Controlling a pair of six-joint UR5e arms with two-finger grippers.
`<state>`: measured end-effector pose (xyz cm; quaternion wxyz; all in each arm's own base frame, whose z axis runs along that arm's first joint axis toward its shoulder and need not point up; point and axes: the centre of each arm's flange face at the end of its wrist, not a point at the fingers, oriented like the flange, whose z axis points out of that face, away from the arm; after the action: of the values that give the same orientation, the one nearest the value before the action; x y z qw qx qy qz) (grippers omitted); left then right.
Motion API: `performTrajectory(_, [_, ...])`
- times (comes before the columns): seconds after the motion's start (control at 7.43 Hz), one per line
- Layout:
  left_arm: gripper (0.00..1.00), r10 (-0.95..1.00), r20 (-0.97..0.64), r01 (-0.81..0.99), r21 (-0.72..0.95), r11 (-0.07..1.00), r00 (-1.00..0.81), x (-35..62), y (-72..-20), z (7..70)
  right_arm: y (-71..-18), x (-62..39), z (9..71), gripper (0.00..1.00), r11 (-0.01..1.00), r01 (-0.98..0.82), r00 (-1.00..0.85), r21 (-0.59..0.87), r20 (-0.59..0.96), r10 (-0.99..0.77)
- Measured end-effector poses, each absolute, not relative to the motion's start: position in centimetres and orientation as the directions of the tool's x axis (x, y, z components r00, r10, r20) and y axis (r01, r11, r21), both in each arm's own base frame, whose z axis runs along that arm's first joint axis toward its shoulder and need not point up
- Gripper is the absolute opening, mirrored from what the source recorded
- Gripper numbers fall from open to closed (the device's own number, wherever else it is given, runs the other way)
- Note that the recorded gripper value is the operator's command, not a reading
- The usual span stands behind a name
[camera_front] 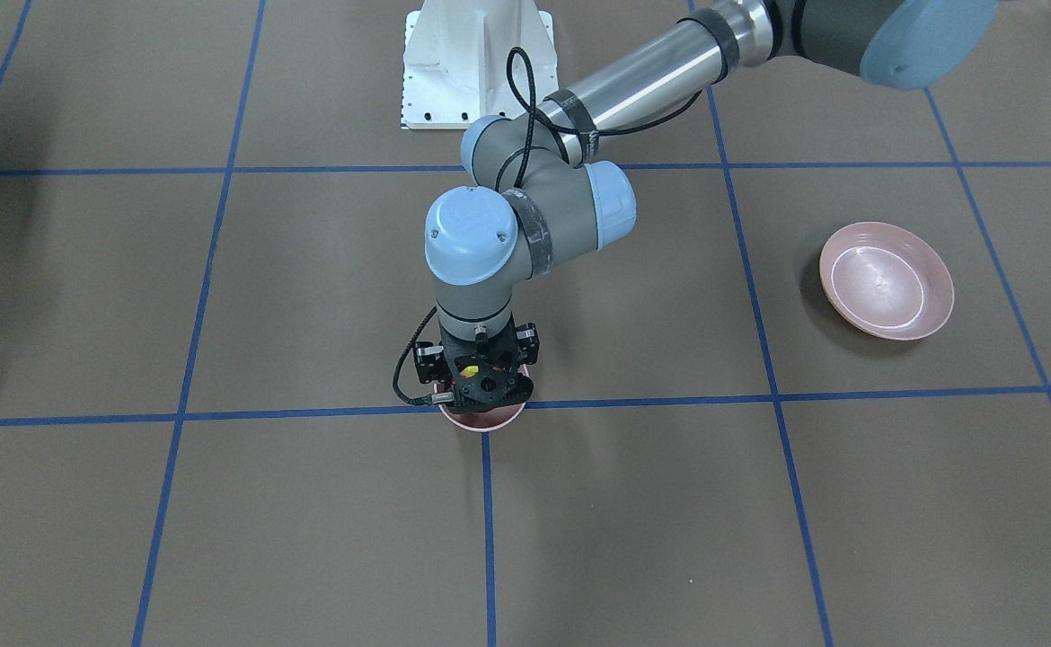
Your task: Move apple from plate to bowl
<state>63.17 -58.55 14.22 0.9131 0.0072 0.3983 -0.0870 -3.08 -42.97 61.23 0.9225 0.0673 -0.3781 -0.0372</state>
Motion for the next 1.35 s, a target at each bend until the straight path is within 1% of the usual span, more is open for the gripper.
performTrajectory(0.13, [0.95,-0.151,-0.730,0.164,-0.054,0.985,0.667,63.1,-58.6,14.2,-43.0,-3.1,61.2,1.00,0.988,0.018,0.711,0.152,0.693,-0.119])
performTrajectory(0.4, [0.97,-0.149,-0.734,0.166,-0.051,0.985,0.663,62.9,-58.5,13.8,-43.0,-3.1,61.2,1.00,0.988,0.017,0.711,0.151,0.693,-0.119])
performTrajectory(0.94, [0.97,-0.144,-0.752,0.172,-0.042,0.984,0.643,61.8,-58.3,12.2,-43.0,-3.1,61.2,1.00,0.988,0.016,0.712,0.150,0.692,-0.117])
performTrajectory(1.21, [0.97,-0.151,-0.763,0.190,-0.038,0.981,0.629,58.0,-57.7,10.0,-43.1,-3.1,61.4,1.00,0.989,0.015,0.714,0.147,0.691,-0.113])
performTrajectory(1.35, [0.97,-0.154,-0.764,0.200,-0.033,0.979,0.627,54.6,-56.7,10.7,-43.1,-3.2,61.7,1.00,0.989,0.015,0.715,0.144,0.690,-0.111])
